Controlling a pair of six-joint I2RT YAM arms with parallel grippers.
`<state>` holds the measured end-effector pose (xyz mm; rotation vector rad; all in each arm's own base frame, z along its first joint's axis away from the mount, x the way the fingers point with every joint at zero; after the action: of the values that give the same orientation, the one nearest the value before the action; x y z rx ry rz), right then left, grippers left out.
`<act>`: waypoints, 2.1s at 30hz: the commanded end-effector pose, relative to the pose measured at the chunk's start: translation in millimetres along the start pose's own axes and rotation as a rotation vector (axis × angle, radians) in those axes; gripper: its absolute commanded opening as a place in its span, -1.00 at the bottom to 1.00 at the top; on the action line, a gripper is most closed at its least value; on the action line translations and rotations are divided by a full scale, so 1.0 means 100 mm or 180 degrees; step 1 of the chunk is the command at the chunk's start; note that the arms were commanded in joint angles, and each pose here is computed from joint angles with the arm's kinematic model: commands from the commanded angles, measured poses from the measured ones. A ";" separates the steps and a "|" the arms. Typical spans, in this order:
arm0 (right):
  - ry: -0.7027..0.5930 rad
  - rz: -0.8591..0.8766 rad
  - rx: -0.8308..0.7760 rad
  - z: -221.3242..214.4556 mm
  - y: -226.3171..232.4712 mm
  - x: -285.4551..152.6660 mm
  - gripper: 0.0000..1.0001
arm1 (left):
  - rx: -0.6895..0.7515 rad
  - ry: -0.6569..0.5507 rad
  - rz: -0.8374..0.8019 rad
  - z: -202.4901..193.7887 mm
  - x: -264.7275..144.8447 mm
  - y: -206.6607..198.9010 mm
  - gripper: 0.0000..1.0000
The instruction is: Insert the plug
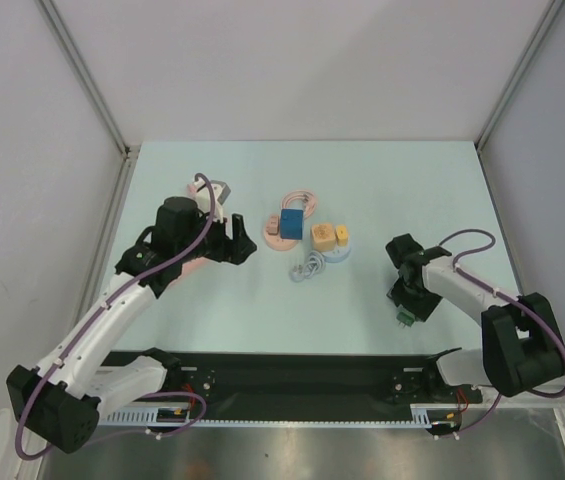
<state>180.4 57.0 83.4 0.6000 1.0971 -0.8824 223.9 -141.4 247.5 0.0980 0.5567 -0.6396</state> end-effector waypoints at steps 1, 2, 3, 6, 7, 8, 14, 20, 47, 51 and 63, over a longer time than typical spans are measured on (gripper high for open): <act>0.0072 0.0330 -0.0002 -0.04 0.14 0.08 0.25 | 0.0039 -0.0135 -0.0199 0.11 0.00 -0.05 0.61; 0.0054 0.0394 -0.0004 -0.04 0.17 0.09 0.20 | 0.0041 -0.0125 -0.0200 0.10 0.00 -0.05 0.61; 0.0041 0.0465 -0.0073 -0.04 0.19 0.06 0.11 | 0.0045 -0.0120 -0.0190 0.09 -0.01 -0.05 0.61; 0.0030 0.0849 -0.0323 -0.08 0.34 -0.07 -0.04 | 0.0059 -0.0138 -0.0145 0.06 -0.03 -0.04 0.61; 0.0087 0.0986 -0.0408 -0.12 0.40 -0.12 -0.06 | 0.0059 -0.0142 -0.0130 0.06 -0.04 -0.04 0.61; 0.0091 0.1158 -0.0473 -0.14 0.49 -0.17 -0.08 | 0.0057 -0.0151 -0.0115 0.07 -0.04 -0.03 0.61; 0.0126 0.1751 -0.1326 -0.49 0.84 -0.43 -0.17 | -0.0130 -0.0097 0.0003 0.05 0.00 0.01 0.57; 0.0375 0.2357 -0.2443 -1.00 1.15 -0.60 -0.18 | -0.0473 0.0023 -0.0262 -0.04 0.09 0.04 0.51; -0.0318 0.3228 -0.4031 -1.76 0.93 -0.81 0.80 | -0.1040 0.0100 -0.0899 -0.27 0.16 -0.02 0.50; -0.0355 0.3253 -0.4030 -1.81 0.90 -0.68 0.70 | -0.1081 0.0103 -0.0948 -0.27 0.16 -0.04 0.50; -0.0675 0.3347 -0.4049 -1.90 0.95 -0.65 -0.58 | -0.1118 0.0099 -0.0960 -0.35 0.14 -0.04 0.43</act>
<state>151.8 268.4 65.4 -0.0757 0.8571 0.6672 216.2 -145.4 207.3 -0.3087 0.7540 -0.8038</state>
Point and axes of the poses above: each gripper's point midway between its finger pads, its own x axis out along the fingers, its own y axis along the line the jaws close on, z = x × y, the point moved 6 cm from there along -x, back along the fingers, and after that the axes turned 15 degrees about x, right-handed, at the moved point
